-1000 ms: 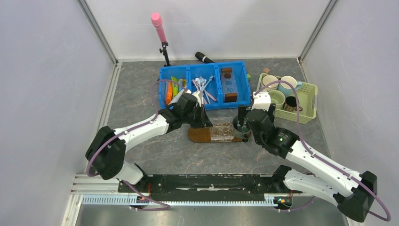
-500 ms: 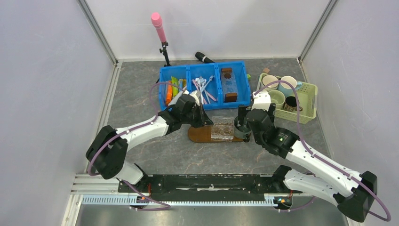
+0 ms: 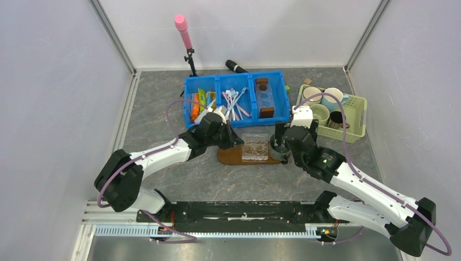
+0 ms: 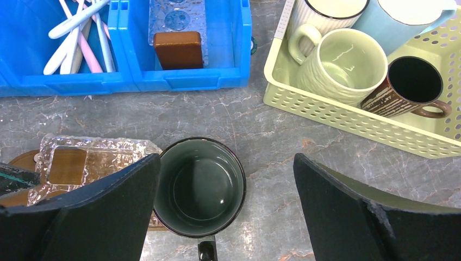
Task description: Prepare toiletry sets of a toothbrush and toothpaste on the tray
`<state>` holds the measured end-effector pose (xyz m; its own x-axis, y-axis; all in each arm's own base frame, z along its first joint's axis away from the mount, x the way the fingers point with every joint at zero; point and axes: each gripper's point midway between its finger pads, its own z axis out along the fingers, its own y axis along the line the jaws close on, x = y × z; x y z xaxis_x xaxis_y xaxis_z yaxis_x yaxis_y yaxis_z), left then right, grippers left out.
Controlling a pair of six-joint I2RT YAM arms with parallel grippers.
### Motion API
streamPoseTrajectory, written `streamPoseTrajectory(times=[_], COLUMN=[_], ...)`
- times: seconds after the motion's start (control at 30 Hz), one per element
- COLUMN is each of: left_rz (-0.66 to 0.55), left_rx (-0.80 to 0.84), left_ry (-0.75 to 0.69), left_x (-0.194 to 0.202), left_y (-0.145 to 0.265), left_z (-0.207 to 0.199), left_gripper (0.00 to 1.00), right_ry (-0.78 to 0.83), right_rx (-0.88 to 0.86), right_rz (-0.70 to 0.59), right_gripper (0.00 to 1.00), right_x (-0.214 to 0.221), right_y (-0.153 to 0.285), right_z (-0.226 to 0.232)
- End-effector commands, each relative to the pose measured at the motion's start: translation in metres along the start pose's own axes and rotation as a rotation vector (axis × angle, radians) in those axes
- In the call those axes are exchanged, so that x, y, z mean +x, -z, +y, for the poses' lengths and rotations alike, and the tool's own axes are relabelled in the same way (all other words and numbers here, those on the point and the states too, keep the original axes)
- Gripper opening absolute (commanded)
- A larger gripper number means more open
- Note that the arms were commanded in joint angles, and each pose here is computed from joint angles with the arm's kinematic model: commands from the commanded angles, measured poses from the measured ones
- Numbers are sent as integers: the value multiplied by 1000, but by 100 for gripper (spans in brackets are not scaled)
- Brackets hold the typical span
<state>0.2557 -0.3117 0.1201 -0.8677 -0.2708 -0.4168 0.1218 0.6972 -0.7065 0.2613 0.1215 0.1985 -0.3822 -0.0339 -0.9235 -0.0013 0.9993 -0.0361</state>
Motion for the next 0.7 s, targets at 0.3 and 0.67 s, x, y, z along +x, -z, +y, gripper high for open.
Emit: streamPoseTrajectory(times=[0.3,0.67], left_rz=[-49,-40], left_rx=[18,20], left_ry=[48,60], left_x=[-7,-1], left_y=[2,0], left_z=[-7,-12], left_gripper=[4,9], right_ry=[-39,-46], right_rx=[-16,-14], right_rz=[-41,-41], right_gripper=[98,98], right_x=[-22,-22], right_y=[4,4], right_z=[4,4])
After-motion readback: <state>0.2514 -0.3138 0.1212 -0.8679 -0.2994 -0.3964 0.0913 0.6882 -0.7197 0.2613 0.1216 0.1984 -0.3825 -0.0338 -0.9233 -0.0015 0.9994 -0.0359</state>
